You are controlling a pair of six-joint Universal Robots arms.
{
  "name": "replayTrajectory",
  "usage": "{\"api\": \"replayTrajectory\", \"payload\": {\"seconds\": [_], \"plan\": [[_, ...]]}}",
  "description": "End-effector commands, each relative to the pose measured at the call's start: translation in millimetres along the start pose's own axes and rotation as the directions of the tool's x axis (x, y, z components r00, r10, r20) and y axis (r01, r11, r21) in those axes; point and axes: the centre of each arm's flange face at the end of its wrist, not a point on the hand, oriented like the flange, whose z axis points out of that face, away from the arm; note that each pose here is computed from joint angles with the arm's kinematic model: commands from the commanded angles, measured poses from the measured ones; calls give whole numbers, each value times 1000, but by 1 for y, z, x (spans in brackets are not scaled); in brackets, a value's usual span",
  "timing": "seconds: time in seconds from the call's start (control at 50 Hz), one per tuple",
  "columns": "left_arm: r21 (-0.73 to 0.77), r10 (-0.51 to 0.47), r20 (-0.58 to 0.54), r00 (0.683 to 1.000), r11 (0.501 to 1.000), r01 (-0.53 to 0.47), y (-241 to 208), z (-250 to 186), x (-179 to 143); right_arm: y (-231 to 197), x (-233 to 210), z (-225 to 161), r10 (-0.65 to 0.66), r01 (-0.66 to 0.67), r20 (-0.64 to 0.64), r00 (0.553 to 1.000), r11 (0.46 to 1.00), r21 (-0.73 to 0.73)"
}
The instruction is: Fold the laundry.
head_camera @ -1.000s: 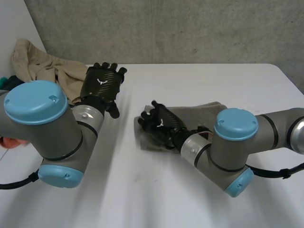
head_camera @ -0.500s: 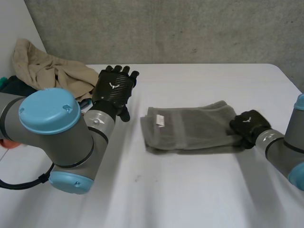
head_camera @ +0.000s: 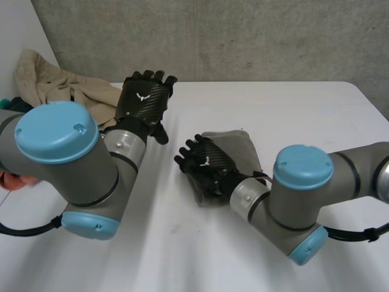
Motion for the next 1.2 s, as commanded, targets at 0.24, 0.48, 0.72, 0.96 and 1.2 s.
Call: {"api": "replayTrajectory", "payload": {"seconds": [0.24, 0.48, 0.72, 0.96, 1.2], "plan": [[-16, -93, -183, 979, 996, 91, 22, 32, 87, 21, 128, -47, 579, -622, -316, 752, 781, -49], [-220, -60, -187, 980, 975, 17, 77, 39, 102, 62, 117, -20, 628, -691, -307, 715, 699, -182], [-412, 1, -192, 981, 908, -81, 100, 19, 87, 80, 111, -15, 480, -571, -322, 816, 754, -324], [-279, 0, -180, 984, 959, -51, 39, 16, 66, 57, 138, -41, 371, -546, -485, 792, 785, -291], [-25, -77, -404, 911, 997, 73, -29, 5, 48, 78, 89, -62, 578, -750, -507, 640, 615, -245]]}}
